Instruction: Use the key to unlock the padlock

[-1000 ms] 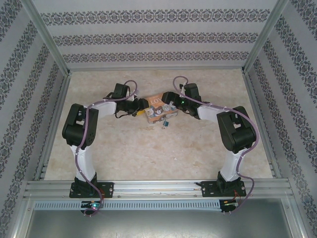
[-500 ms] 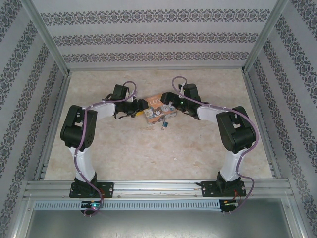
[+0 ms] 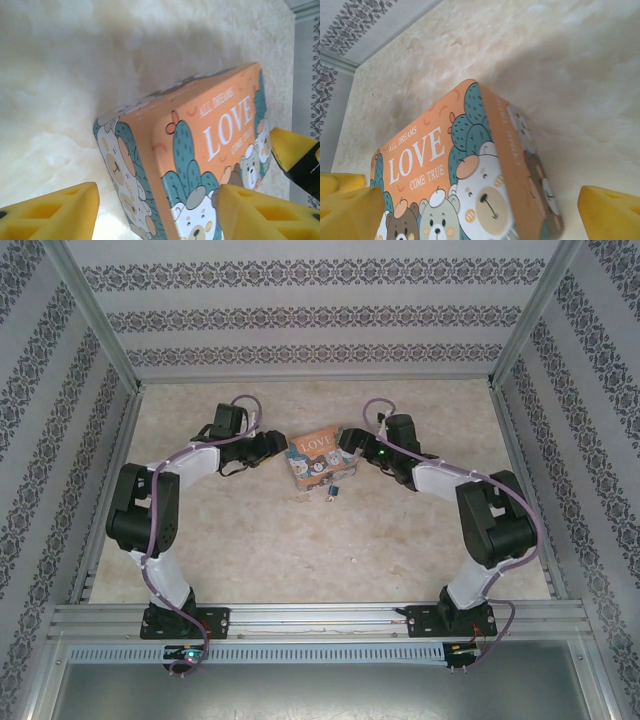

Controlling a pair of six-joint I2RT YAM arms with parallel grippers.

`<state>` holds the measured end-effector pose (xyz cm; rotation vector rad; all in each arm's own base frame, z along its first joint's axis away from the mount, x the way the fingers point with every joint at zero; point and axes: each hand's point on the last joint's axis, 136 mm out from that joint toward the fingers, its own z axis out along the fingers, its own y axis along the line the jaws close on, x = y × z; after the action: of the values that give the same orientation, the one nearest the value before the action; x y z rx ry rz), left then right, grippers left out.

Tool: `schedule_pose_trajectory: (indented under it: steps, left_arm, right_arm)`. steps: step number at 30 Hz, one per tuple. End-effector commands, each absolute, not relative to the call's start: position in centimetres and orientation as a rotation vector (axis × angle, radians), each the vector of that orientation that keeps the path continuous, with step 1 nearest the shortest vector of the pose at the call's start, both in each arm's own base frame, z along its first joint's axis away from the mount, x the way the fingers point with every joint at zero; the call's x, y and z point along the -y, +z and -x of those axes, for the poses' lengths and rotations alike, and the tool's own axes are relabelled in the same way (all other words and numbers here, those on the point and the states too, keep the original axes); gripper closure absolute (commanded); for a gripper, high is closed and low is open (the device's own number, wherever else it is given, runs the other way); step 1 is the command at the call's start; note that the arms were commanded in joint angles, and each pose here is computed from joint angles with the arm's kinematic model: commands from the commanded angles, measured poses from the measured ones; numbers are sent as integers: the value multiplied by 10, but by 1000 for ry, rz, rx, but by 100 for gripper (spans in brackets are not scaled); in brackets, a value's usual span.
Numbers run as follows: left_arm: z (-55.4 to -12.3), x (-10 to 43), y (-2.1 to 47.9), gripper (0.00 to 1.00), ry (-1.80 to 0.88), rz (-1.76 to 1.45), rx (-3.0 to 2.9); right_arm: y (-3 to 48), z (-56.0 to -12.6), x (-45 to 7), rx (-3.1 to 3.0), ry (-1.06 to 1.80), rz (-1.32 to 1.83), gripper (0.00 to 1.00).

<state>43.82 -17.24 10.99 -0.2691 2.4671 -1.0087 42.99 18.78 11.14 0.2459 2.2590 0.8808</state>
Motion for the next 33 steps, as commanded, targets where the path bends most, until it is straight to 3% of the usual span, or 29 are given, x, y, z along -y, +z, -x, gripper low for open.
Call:
schedule_pose_trajectory:
  steps: [1, 16, 22, 33]
  left_arm:
    - [-438, 162, 127, 36, -934, 202, -2441]
    - [-442, 227, 164, 43, -1102, -42, -2467]
    - [-443, 259, 150, 50, -1138, -121, -2559]
    - [-441, 276, 112, 52, -1127, -161, -2704]
  right_arm:
    - [119, -421, -172, -2227, 836, -239, 2]
    - [118, -363, -166, -2189, 1002, -188, 2]
    - [105, -349, -167, -2203, 1049, -211, 3]
    - [91, -344, -192, -2238, 1150, -168, 17]
